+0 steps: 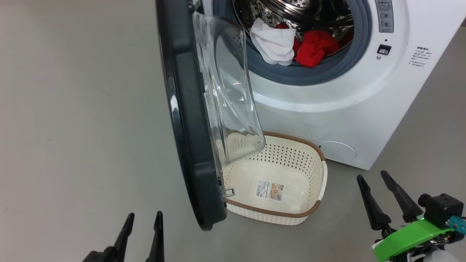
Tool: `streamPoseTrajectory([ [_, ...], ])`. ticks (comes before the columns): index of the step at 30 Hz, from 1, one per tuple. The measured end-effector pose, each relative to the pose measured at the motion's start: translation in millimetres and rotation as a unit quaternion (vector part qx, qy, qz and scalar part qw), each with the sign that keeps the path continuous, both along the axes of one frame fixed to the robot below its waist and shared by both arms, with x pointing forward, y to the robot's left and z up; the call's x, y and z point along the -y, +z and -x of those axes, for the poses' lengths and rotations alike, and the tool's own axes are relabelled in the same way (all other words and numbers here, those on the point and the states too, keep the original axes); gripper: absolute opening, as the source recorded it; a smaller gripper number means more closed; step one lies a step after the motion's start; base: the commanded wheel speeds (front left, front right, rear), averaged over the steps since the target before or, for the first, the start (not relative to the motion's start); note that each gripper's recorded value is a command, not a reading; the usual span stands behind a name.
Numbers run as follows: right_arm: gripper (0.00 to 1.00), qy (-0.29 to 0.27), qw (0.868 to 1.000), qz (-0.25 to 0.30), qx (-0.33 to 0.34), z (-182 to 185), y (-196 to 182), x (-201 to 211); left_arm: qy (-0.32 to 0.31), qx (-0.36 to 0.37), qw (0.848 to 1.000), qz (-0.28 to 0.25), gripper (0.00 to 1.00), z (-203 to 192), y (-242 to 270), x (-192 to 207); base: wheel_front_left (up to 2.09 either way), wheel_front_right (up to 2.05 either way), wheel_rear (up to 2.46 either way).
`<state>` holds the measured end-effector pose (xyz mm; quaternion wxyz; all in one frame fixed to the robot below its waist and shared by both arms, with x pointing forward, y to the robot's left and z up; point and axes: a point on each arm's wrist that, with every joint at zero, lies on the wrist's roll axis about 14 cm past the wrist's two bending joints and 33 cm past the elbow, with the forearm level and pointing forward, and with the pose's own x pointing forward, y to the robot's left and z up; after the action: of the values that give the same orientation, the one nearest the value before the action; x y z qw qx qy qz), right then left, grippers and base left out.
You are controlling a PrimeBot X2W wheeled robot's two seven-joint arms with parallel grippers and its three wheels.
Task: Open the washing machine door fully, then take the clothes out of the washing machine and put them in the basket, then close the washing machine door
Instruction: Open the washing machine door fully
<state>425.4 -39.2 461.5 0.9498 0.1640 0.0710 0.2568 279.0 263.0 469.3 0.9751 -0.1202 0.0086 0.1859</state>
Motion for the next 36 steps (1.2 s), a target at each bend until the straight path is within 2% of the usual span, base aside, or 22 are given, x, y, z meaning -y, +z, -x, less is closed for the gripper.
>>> streamPoseTrajectory([
  [8, 1.0, -0.022, 1.0, 0.02, 0.0, 10.9, -9.3, 9.4, 0.002, 0.003, 1.0, -0.001, 1.0, 1.2, 1.7, -1.2, 0.0, 0.0, 0.0],
  [19, 1.0, -0.031, 0.999, 0.016, -0.001, 15.0, -8.3, 12.1, 0.0, 0.008, 1.0, -0.004, 1.0, 1.4, 4.9, -0.7, 0.0, 0.0, 0.0],
  [20, 1.0, -0.032, 0.999, 0.016, 0.0, 14.9, -7.5, 12.1, 0.0, 0.008, 1.0, -0.005, 0.96, 1.4, 5.2, -0.5, 0.0, 0.0, 0.0],
  [21, 1.0, -0.032, 0.999, 0.015, 0.001, 14.9, -6.8, 12.0, 0.0, 0.01, 1.0, -0.005, 0.42, 1.3, 5.8, -0.6, 0.0, 0.0, 0.0],
  [22, 1.0, -0.032, 0.999, 0.015, 0.001, 15.0, -6.4, 11.8, 0.001, 0.013, 1.0, -0.003, 0.0, 1.1, 7.3, -0.9, 0.0, 0.0, 0.0],
  [30, 1.0, -0.032, 0.999, 0.013, 0.006, 14.6, -2.8, 10.8, 0.02, 0.092, 0.995, -0.017, 0.0, -3.0, 57.1, -17.1, 0.0, 0.0, 0.0],
  [36, 1.0, -0.033, 0.999, 0.012, 0.006, 14.7, -3.1, 11.0, -0.007, 0.213, 0.976, -0.051, 0.0, -15.9, 138.5, -4.1, 0.0, 0.0, 0.0],
])
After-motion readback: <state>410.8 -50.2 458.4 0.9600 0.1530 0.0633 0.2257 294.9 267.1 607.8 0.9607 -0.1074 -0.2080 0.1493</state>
